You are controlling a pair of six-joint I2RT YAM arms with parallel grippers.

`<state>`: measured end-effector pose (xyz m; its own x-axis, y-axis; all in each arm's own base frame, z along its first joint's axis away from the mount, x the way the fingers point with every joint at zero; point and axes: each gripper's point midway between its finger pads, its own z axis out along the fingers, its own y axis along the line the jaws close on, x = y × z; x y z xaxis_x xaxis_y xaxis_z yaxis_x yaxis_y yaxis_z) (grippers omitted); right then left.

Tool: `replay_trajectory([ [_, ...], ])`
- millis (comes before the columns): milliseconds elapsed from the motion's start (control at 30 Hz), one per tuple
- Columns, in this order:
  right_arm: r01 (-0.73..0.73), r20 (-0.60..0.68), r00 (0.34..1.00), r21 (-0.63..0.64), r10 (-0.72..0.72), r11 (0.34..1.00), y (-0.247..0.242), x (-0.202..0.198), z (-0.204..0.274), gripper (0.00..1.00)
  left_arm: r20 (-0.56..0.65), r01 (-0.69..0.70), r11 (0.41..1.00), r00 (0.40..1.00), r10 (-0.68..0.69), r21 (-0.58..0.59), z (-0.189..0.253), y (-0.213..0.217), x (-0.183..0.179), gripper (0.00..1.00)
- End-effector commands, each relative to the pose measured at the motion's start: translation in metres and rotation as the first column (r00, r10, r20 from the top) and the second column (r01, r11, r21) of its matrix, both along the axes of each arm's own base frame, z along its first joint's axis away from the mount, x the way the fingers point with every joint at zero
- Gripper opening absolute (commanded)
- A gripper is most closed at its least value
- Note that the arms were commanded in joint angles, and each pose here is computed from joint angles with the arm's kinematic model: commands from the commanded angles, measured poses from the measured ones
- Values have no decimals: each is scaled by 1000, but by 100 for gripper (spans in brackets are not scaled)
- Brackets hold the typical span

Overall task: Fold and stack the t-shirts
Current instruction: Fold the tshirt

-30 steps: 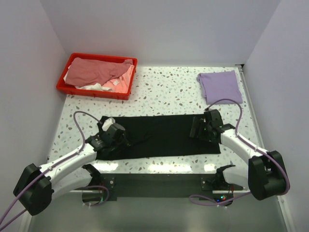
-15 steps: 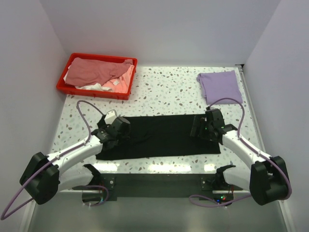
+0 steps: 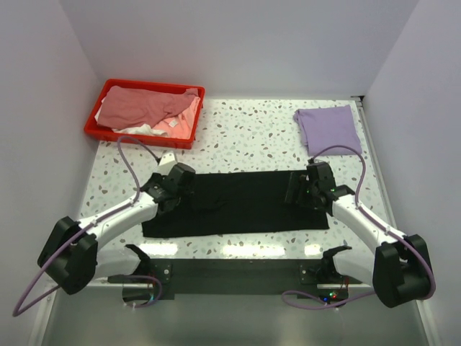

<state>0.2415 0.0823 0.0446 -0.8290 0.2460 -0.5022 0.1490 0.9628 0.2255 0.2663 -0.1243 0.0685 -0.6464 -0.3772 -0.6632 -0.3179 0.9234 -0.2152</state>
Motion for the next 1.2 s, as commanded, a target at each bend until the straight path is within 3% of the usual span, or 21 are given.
replay_trajectory([
  [0, -3, 57, 998, -21, 4, 1000, -3, 11, 20, 99, 69, 7, 1000, 998, -7, 7, 17, -5, 27, 0],
  [133, -2, 60, 998, -22, 3, 1000, -3, 12, 21, 99, 63, 14, 1000, 998, -15, 27, 18, -4, 39, 0],
  [167, -2, 61, 998, -23, 4, 1000, -3, 12, 21, 99, 34, 4, 999, 999, -5, 43, 17, -1, 41, 5],
  [200, 0, 60, 998, -25, 1, 1000, -4, 12, 21, 99, 18, -3, 999, 1000, 2, 52, 16, 0, 42, 32],
  [267, 2, 63, 998, -27, 0, 1000, -4, 12, 21, 99, -6, -28, 996, 1000, 29, 86, 15, 5, 43, 72],
  [367, 4, 65, 998, -32, -2, 999, -6, 12, 22, 99, -3, -29, 996, 1000, 29, 84, 20, 4, 45, 100],
  [500, 1, 61, 998, -37, 1, 999, -7, 10, 21, 99, 8, 15, 999, 1000, -15, 31, 29, -6, 42, 100],
  [867, 0, 86, 996, -51, 4, 999, -8, 16, 39, 99, 8, 127, 984, 992, -127, -126, 32, -21, -11, 100],
  [1167, 32, 242, 970, -35, -22, 999, -10, 33, 96, 99, -49, 257, 931, 959, -278, -260, -2, -58, -31, 100],
])
